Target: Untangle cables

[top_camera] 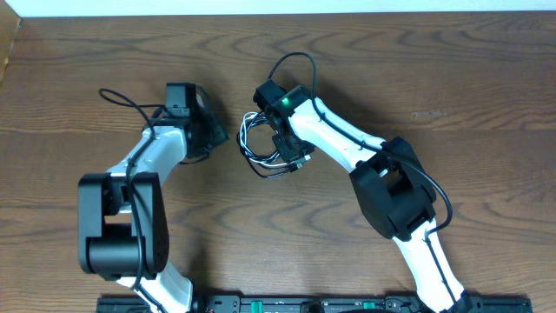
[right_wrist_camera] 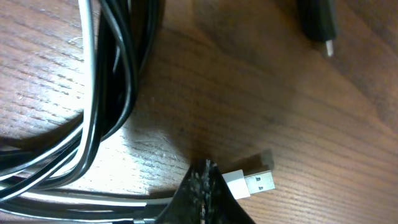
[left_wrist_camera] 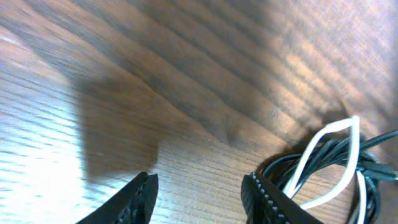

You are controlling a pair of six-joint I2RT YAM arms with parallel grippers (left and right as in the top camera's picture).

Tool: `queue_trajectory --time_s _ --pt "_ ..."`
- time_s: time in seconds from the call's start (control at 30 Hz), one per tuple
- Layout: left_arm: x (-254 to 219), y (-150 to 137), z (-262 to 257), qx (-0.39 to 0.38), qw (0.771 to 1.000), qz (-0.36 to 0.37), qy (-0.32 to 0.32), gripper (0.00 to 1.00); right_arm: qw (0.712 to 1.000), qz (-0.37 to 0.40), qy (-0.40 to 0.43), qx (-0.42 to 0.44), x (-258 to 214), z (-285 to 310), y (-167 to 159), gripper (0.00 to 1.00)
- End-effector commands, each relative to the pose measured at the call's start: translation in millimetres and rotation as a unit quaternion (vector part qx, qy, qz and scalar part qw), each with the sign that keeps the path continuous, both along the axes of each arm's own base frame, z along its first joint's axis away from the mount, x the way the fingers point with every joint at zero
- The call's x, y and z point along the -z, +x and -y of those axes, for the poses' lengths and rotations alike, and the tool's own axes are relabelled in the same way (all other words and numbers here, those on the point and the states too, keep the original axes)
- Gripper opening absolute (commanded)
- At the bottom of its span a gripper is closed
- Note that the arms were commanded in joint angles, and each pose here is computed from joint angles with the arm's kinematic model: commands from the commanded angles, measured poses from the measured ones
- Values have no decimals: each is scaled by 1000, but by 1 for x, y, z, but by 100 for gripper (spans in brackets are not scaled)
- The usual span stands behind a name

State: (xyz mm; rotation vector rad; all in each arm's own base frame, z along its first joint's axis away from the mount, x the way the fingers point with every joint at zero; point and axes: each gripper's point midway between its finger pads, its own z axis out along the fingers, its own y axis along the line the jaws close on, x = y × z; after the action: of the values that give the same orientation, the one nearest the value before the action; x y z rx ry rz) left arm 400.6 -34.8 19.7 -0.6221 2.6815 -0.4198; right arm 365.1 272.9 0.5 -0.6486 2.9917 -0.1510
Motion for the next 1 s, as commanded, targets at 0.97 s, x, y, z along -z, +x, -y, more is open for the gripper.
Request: queue_trajectory --time_s 0.97 --pt "-12 -5 -58 -70 997 -2 -30 51 956 -13 267 -123 -49 -115 19 22"
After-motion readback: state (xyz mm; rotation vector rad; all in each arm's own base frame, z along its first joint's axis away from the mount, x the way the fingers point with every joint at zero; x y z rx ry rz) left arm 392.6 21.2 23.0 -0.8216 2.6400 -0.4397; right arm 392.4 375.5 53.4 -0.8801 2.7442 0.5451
